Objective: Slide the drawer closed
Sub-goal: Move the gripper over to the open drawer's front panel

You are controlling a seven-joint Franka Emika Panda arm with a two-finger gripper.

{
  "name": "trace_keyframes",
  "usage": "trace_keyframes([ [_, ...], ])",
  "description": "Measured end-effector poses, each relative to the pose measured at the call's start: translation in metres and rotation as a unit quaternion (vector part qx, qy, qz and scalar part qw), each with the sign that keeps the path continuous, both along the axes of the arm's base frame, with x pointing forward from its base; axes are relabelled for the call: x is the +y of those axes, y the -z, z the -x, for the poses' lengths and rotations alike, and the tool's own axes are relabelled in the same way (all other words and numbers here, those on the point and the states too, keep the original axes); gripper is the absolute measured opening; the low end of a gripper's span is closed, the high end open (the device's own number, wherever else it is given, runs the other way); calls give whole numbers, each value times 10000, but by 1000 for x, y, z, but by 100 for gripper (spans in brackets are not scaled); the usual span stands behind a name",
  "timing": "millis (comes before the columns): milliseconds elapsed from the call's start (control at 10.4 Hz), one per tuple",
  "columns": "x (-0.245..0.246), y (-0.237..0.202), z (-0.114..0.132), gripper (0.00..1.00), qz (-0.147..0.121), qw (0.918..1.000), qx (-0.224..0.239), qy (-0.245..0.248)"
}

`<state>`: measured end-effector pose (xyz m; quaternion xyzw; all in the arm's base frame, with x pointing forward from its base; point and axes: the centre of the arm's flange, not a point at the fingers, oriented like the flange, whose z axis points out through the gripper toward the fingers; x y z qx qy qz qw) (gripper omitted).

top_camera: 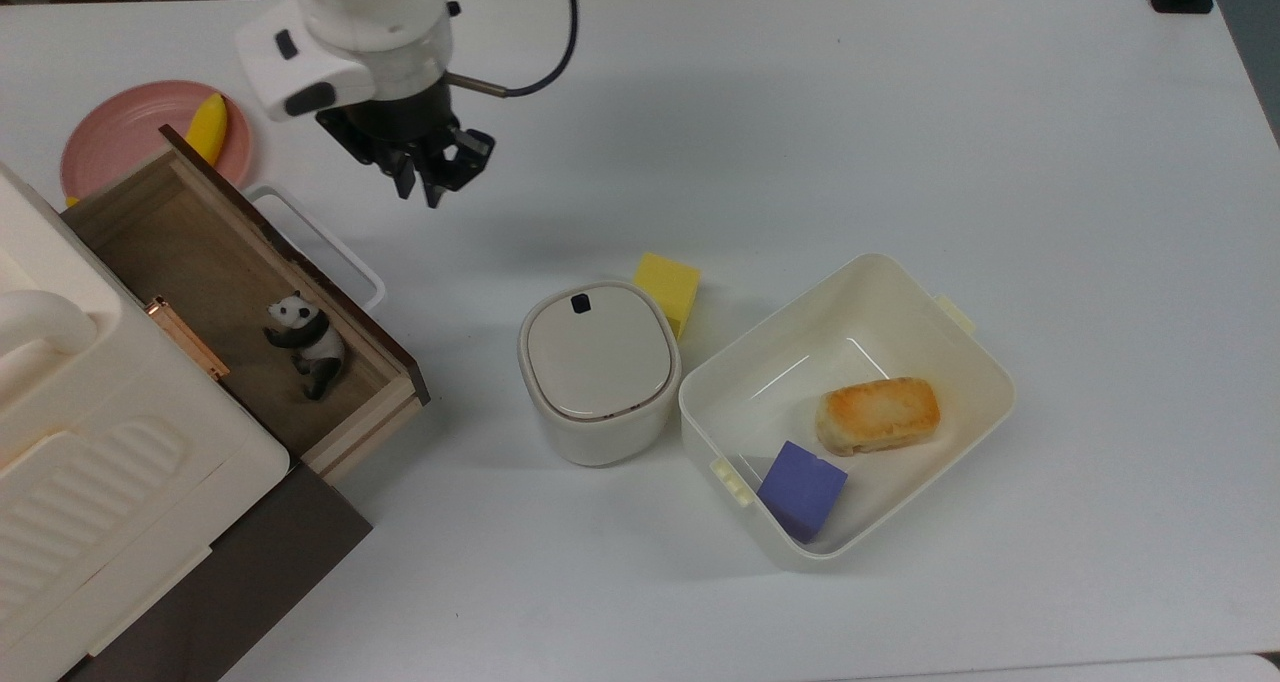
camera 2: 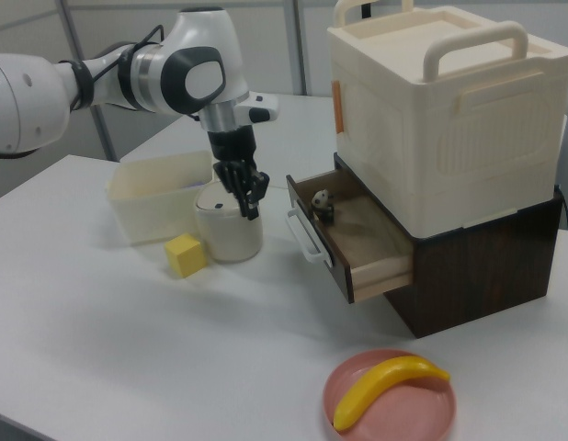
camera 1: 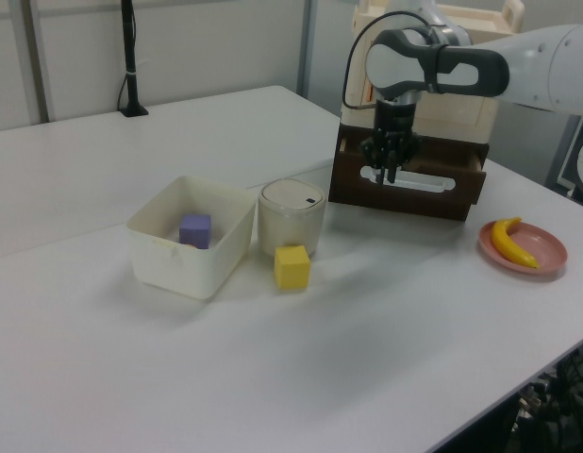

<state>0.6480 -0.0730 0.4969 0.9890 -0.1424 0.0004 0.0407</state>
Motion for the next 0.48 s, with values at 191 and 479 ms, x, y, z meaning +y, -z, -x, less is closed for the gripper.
trace_keyframes([
  [191,-30,-6,-2,16,24,9965,-352,754],
  [479,-52,10,-12,16,21,9870,-616,1482],
])
